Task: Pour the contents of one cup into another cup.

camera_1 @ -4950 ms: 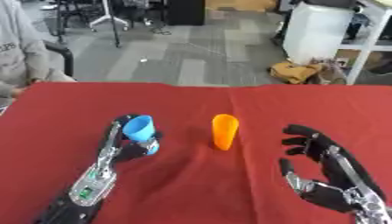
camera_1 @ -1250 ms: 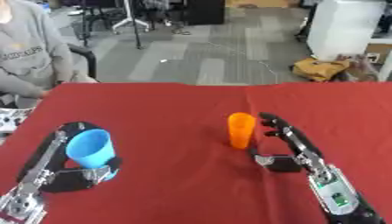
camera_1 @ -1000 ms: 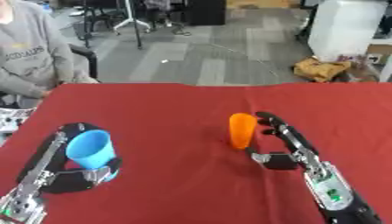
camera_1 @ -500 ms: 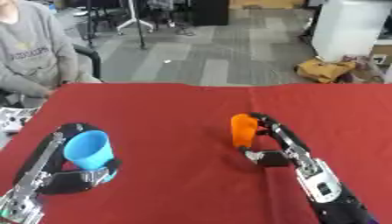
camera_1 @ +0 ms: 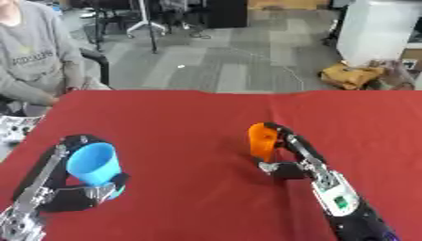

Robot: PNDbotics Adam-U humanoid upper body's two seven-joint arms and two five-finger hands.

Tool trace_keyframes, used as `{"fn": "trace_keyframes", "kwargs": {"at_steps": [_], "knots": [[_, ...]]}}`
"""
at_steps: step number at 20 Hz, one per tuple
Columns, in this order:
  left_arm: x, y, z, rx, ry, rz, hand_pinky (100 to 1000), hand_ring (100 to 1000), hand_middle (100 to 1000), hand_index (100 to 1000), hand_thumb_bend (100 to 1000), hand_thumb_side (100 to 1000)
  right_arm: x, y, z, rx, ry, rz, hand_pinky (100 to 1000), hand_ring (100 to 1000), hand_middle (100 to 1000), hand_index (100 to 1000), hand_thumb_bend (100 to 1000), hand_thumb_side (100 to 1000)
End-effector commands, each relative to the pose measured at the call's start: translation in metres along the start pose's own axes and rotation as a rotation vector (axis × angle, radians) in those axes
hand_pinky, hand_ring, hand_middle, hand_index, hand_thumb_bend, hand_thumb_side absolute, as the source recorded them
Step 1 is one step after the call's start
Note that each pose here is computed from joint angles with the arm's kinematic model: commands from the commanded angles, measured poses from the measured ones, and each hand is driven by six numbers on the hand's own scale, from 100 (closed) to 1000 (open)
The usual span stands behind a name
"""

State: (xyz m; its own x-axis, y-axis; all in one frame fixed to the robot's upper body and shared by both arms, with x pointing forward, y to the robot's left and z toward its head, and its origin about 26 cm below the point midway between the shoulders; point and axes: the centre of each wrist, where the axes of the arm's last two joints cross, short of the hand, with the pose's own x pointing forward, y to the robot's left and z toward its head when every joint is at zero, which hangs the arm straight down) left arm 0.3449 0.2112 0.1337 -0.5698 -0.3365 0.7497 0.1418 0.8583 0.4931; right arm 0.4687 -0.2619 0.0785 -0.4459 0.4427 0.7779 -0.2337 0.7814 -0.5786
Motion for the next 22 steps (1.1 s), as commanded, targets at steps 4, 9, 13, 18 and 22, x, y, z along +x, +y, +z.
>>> {"fn": "trace_keyframes", "kwargs": {"at_steps": [4, 9, 13, 18, 22], "knots": [[0.009, 0.005, -0.005, -0.001, -0.037, -0.011, 234, 339, 328, 595, 369, 100, 0.016, -0.011, -0.013, -0.045, -0.043, -0.014, 783, 887, 924, 992, 345, 100], [0.008, 0.005, -0.005, -0.001, -0.037, -0.012, 234, 338, 327, 594, 374, 100, 0.013, -0.01, -0.011, -0.04, -0.021, -0.013, 766, 872, 885, 994, 356, 100], [0.009, 0.005, -0.005, 0.0, -0.038, -0.012, 235, 338, 326, 594, 375, 100, 0.008, -0.007, -0.009, -0.038, 0.003, -0.006, 759, 864, 869, 978, 365, 100], [0.009, 0.005, -0.005, -0.001, -0.038, -0.011, 235, 337, 326, 593, 376, 100, 0.003, -0.003, -0.007, -0.037, 0.031, -0.021, 754, 853, 845, 963, 368, 100], [0.009, 0.005, -0.005, -0.001, -0.039, -0.01, 236, 337, 325, 593, 379, 100, 0.001, 0.0, -0.006, -0.033, 0.045, -0.043, 748, 842, 821, 948, 367, 100]]}}
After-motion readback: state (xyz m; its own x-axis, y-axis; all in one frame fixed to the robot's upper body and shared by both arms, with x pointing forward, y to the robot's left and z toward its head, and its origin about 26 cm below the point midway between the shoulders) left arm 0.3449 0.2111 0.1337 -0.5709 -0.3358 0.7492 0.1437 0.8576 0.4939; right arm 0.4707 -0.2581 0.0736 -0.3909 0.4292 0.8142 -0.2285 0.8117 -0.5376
